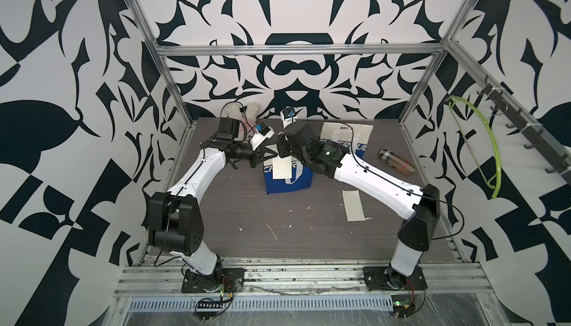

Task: Staple the receipts to the bags
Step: Place the stapler in the takeout bag.

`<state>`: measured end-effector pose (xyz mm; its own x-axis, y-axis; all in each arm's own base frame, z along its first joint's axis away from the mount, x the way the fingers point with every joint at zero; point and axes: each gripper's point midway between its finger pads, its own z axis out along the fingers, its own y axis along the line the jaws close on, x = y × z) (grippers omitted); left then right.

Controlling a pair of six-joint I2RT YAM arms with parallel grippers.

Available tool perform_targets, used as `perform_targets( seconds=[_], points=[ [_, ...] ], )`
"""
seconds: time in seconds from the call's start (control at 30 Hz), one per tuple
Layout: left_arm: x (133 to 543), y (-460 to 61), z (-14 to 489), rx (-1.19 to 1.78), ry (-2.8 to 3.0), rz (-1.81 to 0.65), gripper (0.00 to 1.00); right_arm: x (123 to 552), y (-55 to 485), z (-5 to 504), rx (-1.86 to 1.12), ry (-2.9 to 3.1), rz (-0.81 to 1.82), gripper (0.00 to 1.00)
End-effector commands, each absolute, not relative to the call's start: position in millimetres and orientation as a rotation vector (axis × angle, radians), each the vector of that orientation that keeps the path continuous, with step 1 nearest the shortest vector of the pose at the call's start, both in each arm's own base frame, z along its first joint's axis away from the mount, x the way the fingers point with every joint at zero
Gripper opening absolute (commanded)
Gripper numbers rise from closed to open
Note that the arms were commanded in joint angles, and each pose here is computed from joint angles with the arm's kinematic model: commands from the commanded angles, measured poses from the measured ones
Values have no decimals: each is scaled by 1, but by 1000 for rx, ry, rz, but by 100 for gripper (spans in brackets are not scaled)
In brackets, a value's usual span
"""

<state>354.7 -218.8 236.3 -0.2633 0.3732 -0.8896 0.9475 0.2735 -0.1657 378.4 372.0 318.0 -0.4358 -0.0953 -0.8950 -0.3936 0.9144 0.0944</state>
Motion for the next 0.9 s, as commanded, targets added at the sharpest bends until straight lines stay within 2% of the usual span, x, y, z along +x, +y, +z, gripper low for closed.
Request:
perform_targets(
  seconds=[0.0, 0.2, 0.47, 0.87],
  points=[
    [355, -216, 230, 1194, 1835, -964, 0, 373, 354, 361, -307, 1926, 375, 0],
    [357, -216, 230, 1189, 1840, -964, 0, 368, 356, 371, -318, 1912, 441, 0],
    [358, -217, 232, 1183, 1840, -975, 0, 366, 360, 339, -321, 2007, 435, 0],
    [357, -218, 231, 1184, 1839, -982, 0, 371, 354, 324, -293, 2007, 380, 0]
  ],
)
